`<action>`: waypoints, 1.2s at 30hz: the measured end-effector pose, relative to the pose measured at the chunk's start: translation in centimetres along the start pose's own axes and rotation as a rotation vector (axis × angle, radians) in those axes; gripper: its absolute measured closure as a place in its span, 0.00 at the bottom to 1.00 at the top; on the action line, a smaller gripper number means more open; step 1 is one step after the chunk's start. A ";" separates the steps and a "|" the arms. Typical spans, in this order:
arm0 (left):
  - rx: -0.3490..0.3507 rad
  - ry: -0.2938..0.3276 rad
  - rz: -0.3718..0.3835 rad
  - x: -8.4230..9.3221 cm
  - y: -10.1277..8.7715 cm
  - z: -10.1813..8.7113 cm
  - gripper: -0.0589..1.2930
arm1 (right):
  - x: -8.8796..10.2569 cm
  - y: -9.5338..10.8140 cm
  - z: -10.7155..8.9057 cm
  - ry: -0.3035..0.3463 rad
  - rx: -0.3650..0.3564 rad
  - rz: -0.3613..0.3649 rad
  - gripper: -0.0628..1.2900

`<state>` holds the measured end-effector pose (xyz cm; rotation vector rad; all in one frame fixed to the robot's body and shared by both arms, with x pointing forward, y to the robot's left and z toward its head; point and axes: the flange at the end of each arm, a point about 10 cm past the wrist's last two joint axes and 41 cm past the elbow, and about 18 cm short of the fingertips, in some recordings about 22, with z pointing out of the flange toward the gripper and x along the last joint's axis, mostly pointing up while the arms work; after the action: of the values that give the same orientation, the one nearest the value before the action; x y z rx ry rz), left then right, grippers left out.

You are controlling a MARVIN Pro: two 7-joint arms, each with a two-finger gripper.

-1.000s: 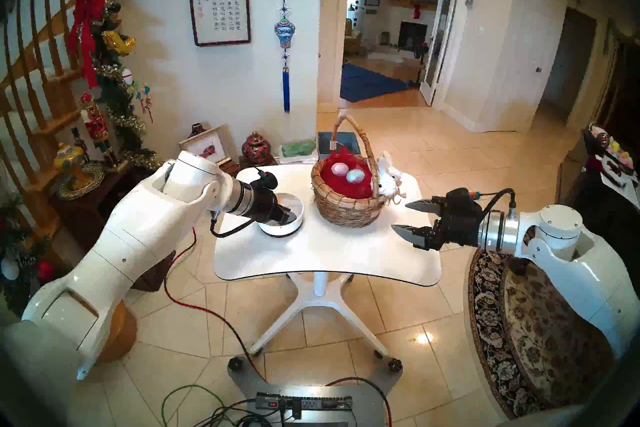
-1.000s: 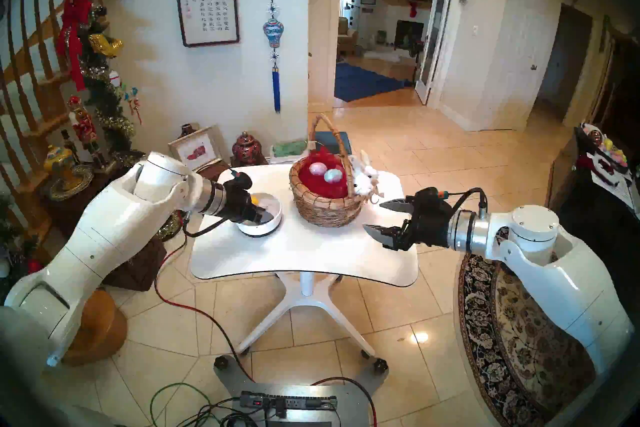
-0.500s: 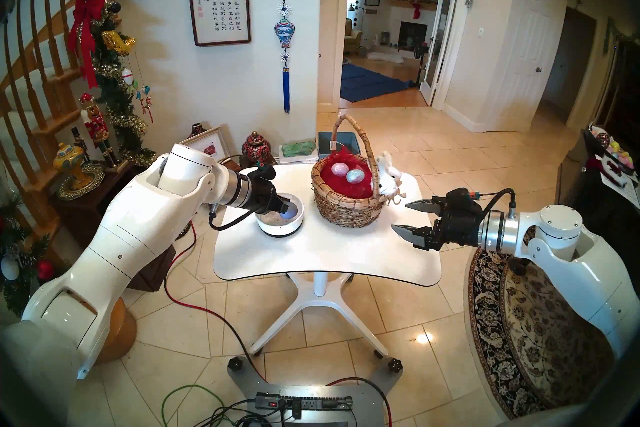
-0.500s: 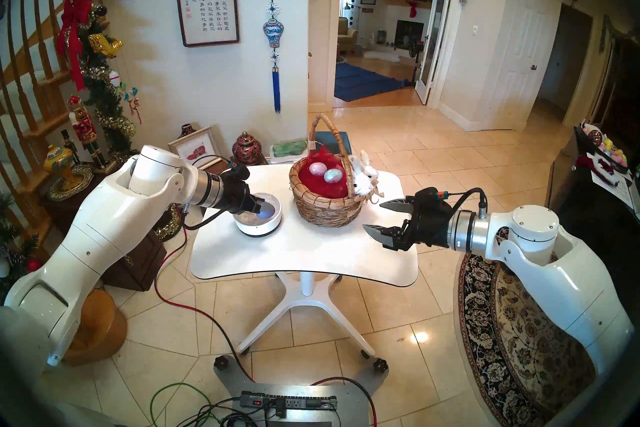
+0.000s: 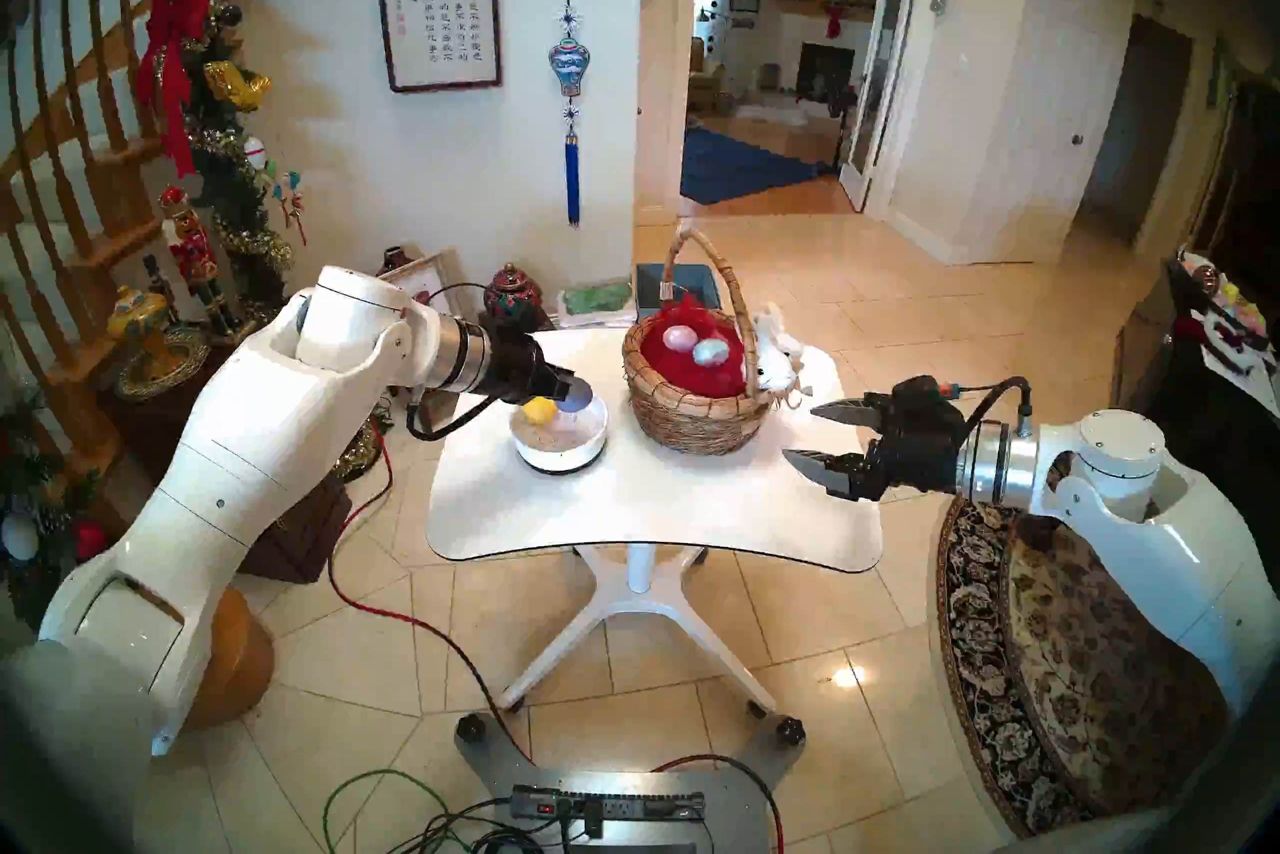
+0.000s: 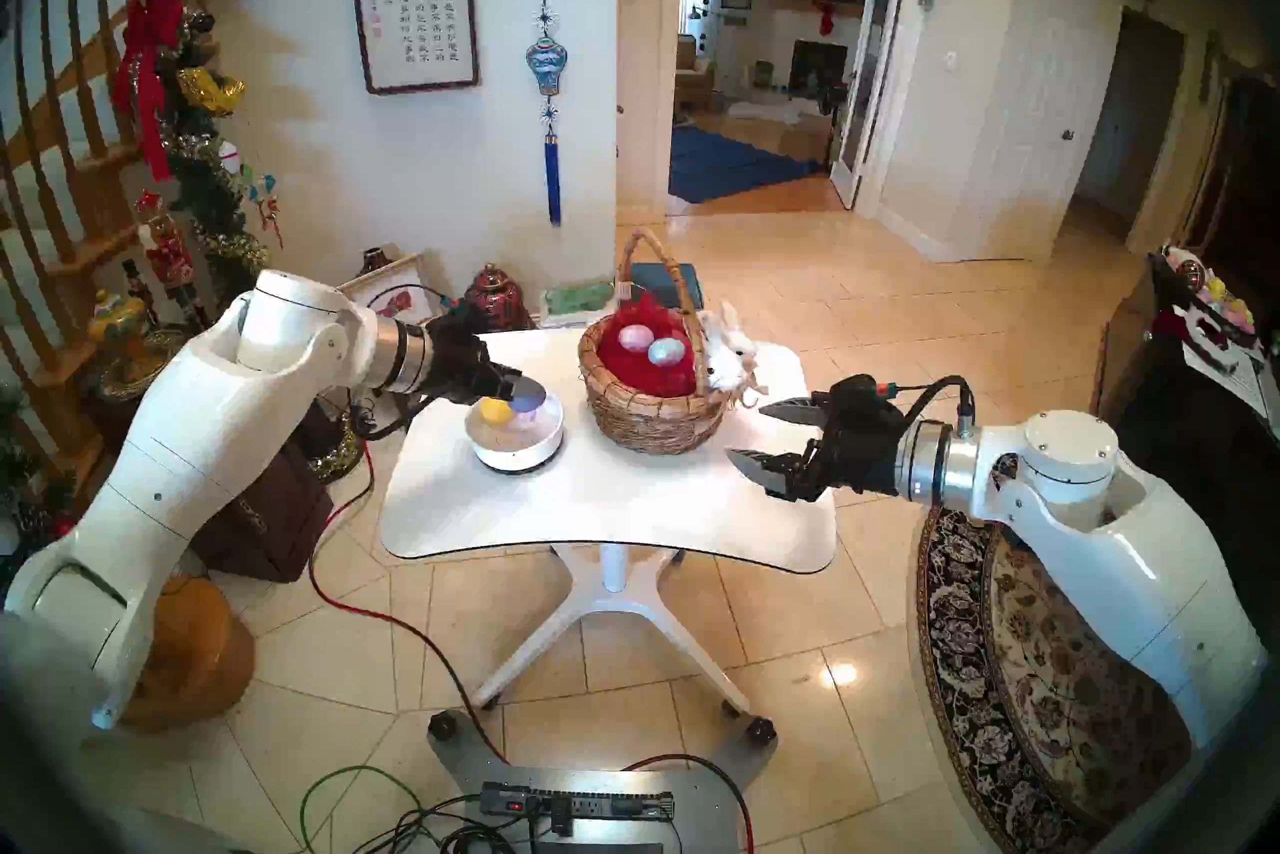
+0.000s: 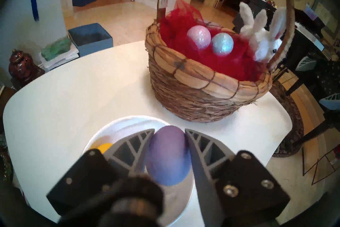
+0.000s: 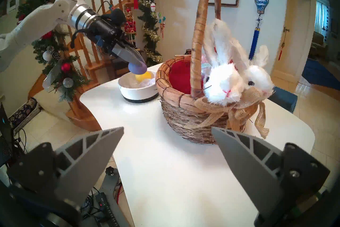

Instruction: Put easter egg into basket

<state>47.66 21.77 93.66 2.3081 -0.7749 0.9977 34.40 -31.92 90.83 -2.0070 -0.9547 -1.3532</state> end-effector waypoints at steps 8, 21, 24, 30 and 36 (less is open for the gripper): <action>-0.007 0.030 0.015 1.2 0.8 0.1 0.60 | 0.0 0.0 0.0 0.000 0.000 0.000 0.04; -0.017 0.105 0.053 5.8 2.3 0.7 0.60 | 0.0 0.0 0.0 0.000 0.000 0.000 0.04; -0.021 0.116 0.062 6.8 2.8 1.3 0.60 | 0.0 0.0 0.0 0.000 0.000 0.000 0.04; -0.030 0.115 0.090 8.6 4.3 3.1 0.60 | 0.0 0.0 0.0 0.000 0.000 0.000 0.04; -0.051 0.101 0.118 10.1 6.2 5.4 0.60 | 0.0 0.0 0.0 0.000 0.000 0.000 0.04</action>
<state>51.89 10.91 99.46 2.1714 -0.8933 1.1239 34.39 -31.92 90.81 -2.0072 -0.9546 -1.3525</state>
